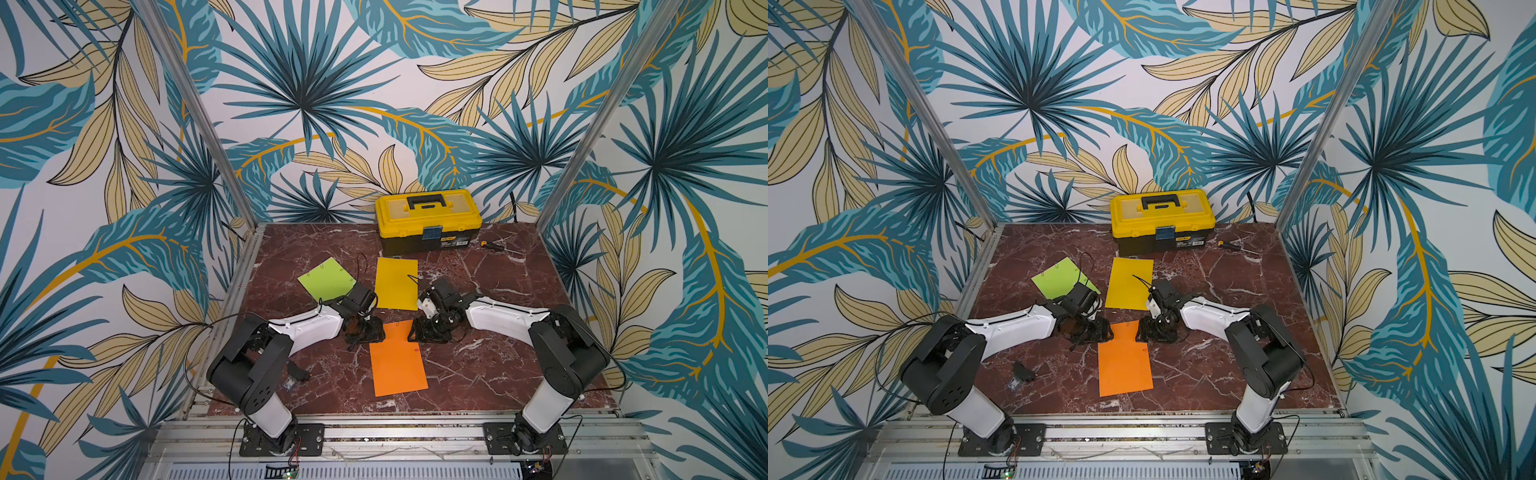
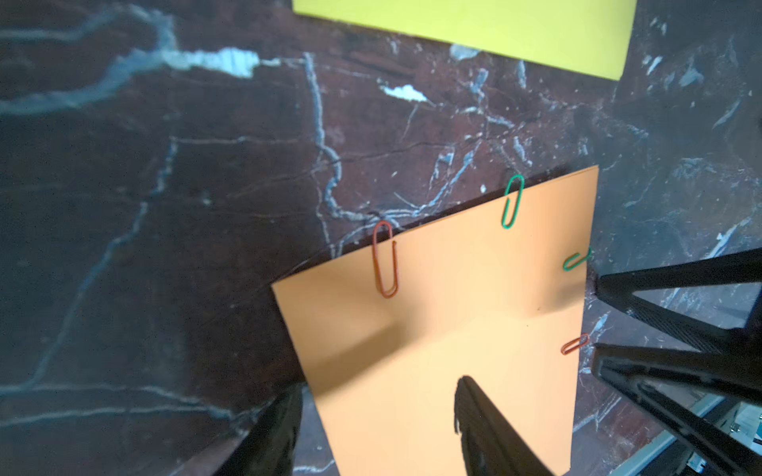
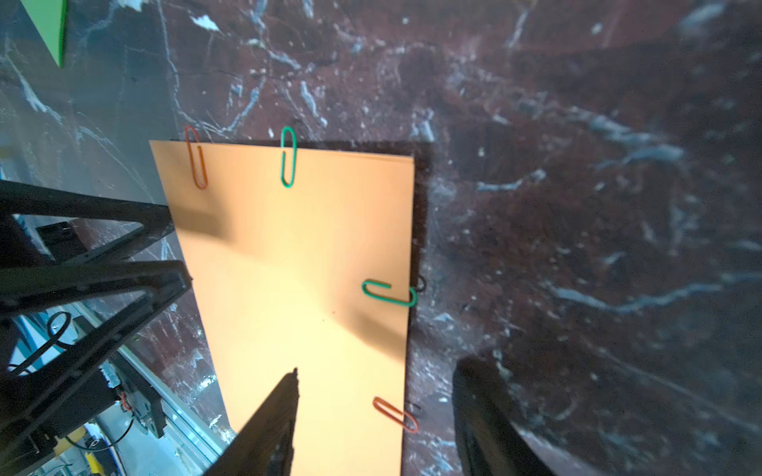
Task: Unclip the paperclips from the documents
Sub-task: Pick up the document from the center of the board.
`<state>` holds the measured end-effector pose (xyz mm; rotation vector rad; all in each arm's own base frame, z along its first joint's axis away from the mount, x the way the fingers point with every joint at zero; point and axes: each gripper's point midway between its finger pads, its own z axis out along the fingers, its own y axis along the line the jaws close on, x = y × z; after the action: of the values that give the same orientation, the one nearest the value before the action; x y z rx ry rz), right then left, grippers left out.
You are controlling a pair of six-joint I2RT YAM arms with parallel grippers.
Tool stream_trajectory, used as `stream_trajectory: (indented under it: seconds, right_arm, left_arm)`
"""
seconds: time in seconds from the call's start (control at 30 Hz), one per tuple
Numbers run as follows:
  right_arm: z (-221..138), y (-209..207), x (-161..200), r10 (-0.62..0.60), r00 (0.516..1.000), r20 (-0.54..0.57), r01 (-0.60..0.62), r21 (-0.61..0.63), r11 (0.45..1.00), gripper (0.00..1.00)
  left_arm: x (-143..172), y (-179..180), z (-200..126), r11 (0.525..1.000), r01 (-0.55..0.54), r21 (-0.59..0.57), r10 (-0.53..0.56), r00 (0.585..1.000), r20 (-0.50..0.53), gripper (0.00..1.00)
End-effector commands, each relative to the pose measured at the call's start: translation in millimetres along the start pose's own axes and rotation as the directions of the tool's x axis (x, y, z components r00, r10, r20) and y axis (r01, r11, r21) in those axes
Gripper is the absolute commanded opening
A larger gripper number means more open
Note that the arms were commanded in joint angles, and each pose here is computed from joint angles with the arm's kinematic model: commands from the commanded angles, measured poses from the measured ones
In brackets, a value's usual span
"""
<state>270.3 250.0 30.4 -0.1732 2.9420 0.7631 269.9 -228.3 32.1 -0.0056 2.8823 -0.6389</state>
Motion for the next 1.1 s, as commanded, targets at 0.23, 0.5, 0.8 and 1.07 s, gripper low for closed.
stream_trajectory:
  seconds: [0.23, 0.5, 0.8, 1.07]
  right_arm:
    - [23, -4, 15, 0.056, 0.996, -0.065, -0.058, -0.040, 0.997, 0.61]
    - [28, -3, 15, 0.064, 0.996, -0.066, -0.068, -0.058, 0.996, 0.61]
    - [29, 9, 8, 0.058, 0.997, -0.052, -0.063, -0.115, 0.991, 0.61]
    - [31, 21, 6, 0.019, 0.998, -0.063, -0.027, -0.135, 0.990, 0.63]
  left_arm:
    - [11, 4, 9, 1.000, 0.013, -0.009, -0.013, 0.999, -0.031, 0.56]
    - [9, -1, 7, 0.999, 0.032, 0.023, -0.031, 0.999, -0.009, 0.54]
    - [11, -2, 10, 0.999, 0.035, 0.031, -0.034, 0.999, -0.019, 0.52]
    - [10, -2, 9, 0.999, 0.036, 0.033, -0.035, 0.999, -0.013, 0.52]
